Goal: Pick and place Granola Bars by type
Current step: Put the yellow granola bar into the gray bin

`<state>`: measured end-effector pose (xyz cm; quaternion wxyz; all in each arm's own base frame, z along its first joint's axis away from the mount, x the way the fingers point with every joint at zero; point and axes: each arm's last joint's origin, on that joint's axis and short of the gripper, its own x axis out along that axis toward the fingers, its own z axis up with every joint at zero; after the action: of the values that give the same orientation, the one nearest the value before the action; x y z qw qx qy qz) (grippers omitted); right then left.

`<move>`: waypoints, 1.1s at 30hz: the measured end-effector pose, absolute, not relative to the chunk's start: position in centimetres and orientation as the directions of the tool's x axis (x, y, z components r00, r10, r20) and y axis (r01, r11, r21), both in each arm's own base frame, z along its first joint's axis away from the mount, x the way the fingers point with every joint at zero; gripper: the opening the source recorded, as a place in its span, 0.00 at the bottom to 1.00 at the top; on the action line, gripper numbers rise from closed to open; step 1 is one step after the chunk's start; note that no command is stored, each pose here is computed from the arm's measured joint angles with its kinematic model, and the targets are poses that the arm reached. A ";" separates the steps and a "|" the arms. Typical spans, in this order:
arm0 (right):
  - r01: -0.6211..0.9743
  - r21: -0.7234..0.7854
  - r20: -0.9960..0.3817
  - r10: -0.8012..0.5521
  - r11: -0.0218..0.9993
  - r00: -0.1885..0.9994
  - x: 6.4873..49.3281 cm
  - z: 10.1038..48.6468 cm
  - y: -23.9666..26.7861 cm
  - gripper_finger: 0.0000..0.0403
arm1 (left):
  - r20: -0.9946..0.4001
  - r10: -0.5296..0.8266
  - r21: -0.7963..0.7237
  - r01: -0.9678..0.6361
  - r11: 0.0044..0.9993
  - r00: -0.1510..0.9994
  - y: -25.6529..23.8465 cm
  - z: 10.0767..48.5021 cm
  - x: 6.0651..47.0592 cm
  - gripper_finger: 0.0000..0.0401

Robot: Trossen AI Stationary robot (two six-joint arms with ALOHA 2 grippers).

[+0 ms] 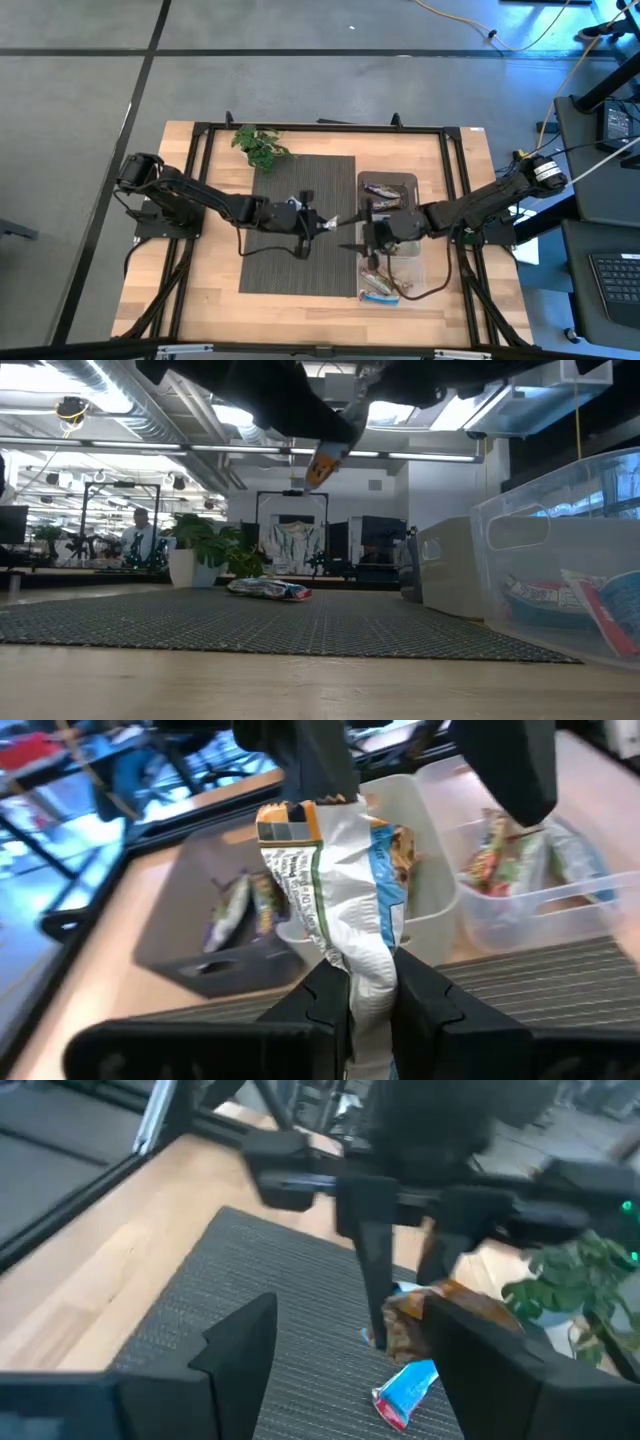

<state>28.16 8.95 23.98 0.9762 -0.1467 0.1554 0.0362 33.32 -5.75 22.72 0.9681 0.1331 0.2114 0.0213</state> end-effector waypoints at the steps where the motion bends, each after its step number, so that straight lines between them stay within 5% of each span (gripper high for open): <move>1: -0.109 -0.264 -0.308 0.023 0.958 0.951 28.2 24.0 8.9 0.63 | -0.401 0.119 0.276 -0.004 0.961 0.908 -5.8 22.7 33.3 0.11; 13: 0.040 -0.256 -0.272 -0.112 0.966 0.956 28.6 24.0 8.5 0.63 | -0.371 0.128 0.277 -0.021 0.960 0.920 -6.0 23.0 33.4 0.11; 27: -0.032 -0.219 -0.277 -0.030 0.975 0.960 29.5 23.2 8.0 0.63 | -0.345 0.044 0.274 0.056 0.960 0.937 -6.4 23.3 33.5 0.11; 33: -0.033 -0.215 -0.260 -0.025 0.976 0.965 29.6 23.4 8.1 0.54 | -0.349 0.047 0.274 0.054 0.960 0.936 -6.3 23.3 33.5 0.10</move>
<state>29.58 8.07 23.39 0.9852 -0.1094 0.1319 0.0021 33.47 -6.33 23.31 0.9737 0.1410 0.1789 -0.0016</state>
